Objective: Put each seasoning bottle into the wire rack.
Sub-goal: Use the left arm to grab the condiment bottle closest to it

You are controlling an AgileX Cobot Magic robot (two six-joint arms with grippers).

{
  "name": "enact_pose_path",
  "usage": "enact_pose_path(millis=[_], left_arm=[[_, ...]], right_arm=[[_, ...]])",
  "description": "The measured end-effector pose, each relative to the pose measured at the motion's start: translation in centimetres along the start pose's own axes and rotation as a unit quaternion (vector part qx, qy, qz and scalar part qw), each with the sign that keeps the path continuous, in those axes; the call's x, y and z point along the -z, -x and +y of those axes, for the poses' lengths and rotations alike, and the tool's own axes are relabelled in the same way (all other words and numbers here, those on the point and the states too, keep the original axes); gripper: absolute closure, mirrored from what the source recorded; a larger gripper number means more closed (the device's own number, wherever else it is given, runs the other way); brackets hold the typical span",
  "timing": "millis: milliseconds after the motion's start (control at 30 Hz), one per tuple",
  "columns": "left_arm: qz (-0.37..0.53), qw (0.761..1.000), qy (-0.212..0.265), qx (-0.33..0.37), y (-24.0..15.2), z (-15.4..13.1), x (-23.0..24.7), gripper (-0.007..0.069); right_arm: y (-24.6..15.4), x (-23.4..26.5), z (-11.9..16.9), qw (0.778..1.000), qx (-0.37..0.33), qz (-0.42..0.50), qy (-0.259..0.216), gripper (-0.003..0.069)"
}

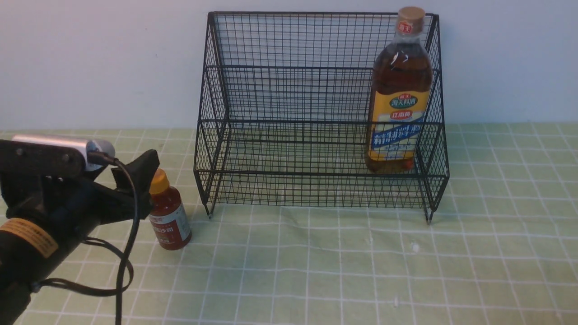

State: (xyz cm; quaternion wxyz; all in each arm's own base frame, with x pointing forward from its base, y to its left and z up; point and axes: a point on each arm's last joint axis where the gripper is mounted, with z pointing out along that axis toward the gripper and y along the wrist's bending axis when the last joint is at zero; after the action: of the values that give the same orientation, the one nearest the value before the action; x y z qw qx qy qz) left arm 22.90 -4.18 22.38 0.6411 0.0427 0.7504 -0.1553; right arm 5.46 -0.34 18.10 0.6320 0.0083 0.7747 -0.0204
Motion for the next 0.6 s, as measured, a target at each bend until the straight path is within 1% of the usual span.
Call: enact_pose_path(millis=[233,400,467,600], left_arm=[[0.021,1.000,-0.001,0.014,-1.7,0.8,-3.1,0.0092],[0.047,0.999,0.003,0.020,-3.1,1.1,-3.9,0.0104],[0.052,0.998,0.004,0.020,-3.3,1.2,-4.0,0.0161],[0.052,0.999,0.007,0.001,-3.3,1.3,-4.1,0.0364]], right_arm=[[0.0,0.0,0.0,1.000,0.000,0.000,0.000,0.0673],[0.0,0.0,0.0,1.000,0.000,0.000,0.000,0.0673],[0.0,0.0,0.0,1.000,0.000,0.000,0.000,0.0673],[0.0,0.0,0.0,1.000,0.000,0.000,0.000,0.0673]])
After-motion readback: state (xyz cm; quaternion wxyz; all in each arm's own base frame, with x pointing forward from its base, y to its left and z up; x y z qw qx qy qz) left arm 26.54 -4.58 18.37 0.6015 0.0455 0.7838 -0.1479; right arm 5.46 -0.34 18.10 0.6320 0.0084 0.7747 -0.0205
